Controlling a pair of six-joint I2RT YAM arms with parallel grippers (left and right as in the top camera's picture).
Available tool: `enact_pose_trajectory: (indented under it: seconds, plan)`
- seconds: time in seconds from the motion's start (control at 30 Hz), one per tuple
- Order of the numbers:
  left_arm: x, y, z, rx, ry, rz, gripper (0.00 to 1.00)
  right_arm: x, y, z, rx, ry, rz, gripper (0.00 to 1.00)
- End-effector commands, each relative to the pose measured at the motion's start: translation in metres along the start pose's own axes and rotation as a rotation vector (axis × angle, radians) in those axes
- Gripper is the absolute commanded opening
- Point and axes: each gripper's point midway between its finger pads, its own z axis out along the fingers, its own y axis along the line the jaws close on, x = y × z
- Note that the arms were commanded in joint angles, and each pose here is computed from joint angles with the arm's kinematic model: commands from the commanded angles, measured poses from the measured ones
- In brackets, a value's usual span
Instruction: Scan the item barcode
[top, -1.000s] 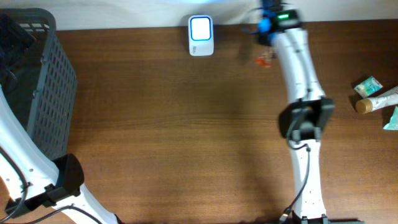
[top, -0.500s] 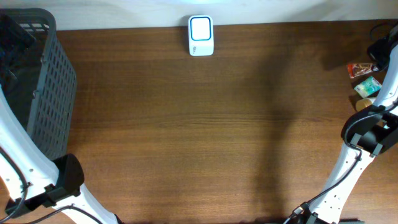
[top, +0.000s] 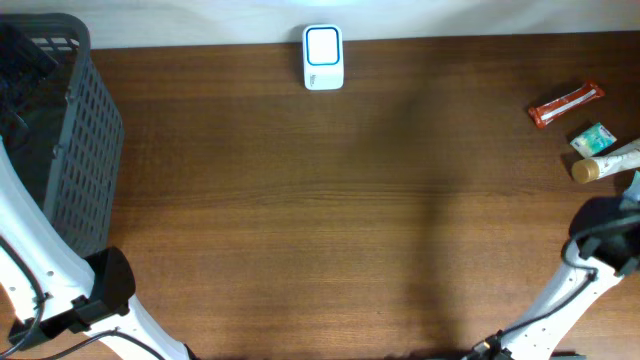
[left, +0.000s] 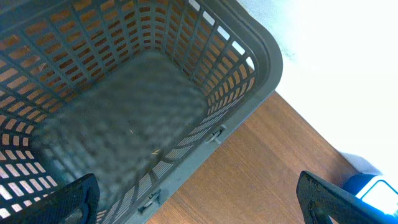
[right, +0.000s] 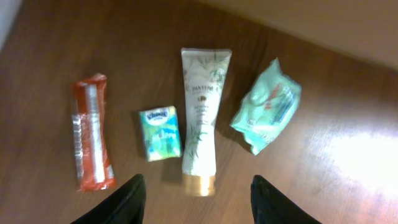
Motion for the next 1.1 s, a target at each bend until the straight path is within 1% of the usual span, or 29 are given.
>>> enact_pose_trajectory:
  seconds: [0.0,0.03,0.07,0.13,0.2,0.3,0.4,0.5,0.53,0.57,0.6,0.63,0.73,0.87,0.97,1.07]
  plan:
    - [-0.003,0.002,-0.009,0.001,-0.024,-0.010,0.99,0.001,-0.023,-0.096,-0.051,-0.088,-0.006,0.52]
    - [-0.003,0.002,-0.009,0.001,-0.024,-0.010,0.99,0.007,-0.031,-0.120,-0.062,-0.097,-0.011,0.52]
    - [-0.003,0.002,-0.009,0.001,-0.024,-0.010,0.99,0.008,-0.030,-0.135,-0.099,-0.113,-0.057,0.52]
    - [-0.003,0.002,-0.009,0.001,-0.024,-0.010,0.99,0.021,-0.019,-0.179,-0.252,-0.134,-0.144,0.51]
    - [-0.003,0.002,-0.009,0.001,-0.024,-0.010,0.99,0.040,-0.006,-0.226,-0.420,-0.162,-0.263,0.52]
    - [-0.003,0.002,-0.009,0.001,-0.024,-0.010,0.99,0.074,-0.014,-0.288,-0.524,-0.232,-0.356,0.52]
    - [-0.003,0.002,-0.009,0.001,-0.024,-0.010,0.99,0.121,-0.025,-0.310,-0.576,-0.187,-0.450,0.52]
    - [-0.003,0.002,-0.009,0.001,-0.024,-0.010,0.99,0.172,-0.036,-0.311,-0.606,-0.095,-0.549,0.52]
    - [-0.003,0.002,-0.009,0.001,-0.024,-0.010,0.99,0.193,-0.039,-0.309,-0.632,-0.043,-0.590,0.54]
    - [-0.003,0.002,-0.009,0.001,-0.024,-0.010,0.99,0.224,-0.045,-0.303,-0.654,0.041,-0.644,0.58]
    - [-0.003,0.002,-0.009,0.001,-0.024,-0.010,0.99,0.252,-0.053,-0.291,-0.658,0.129,-0.689,0.90]
    - [-0.003,0.002,-0.009,0.001,-0.024,-0.010,0.99,0.268,-0.058,-0.281,-0.646,0.182,-0.711,0.99]
    - [-0.003,0.002,-0.009,0.001,-0.024,-0.010,0.99,0.297,-0.071,-0.246,-0.560,0.311,-0.741,0.99]
    - [-0.003,0.002,-0.009,0.001,-0.024,-0.010,0.99,0.315,-0.072,-0.229,-0.522,0.410,-0.755,0.99]
    - [-0.003,0.002,-0.009,0.001,-0.024,-0.010,0.99,0.314,-0.074,-0.231,-0.541,0.388,-0.800,0.99]
    - [-0.003,0.002,-0.009,0.001,-0.024,-0.010,0.99,0.311,-0.089,-0.248,-0.596,0.301,-0.785,0.99]
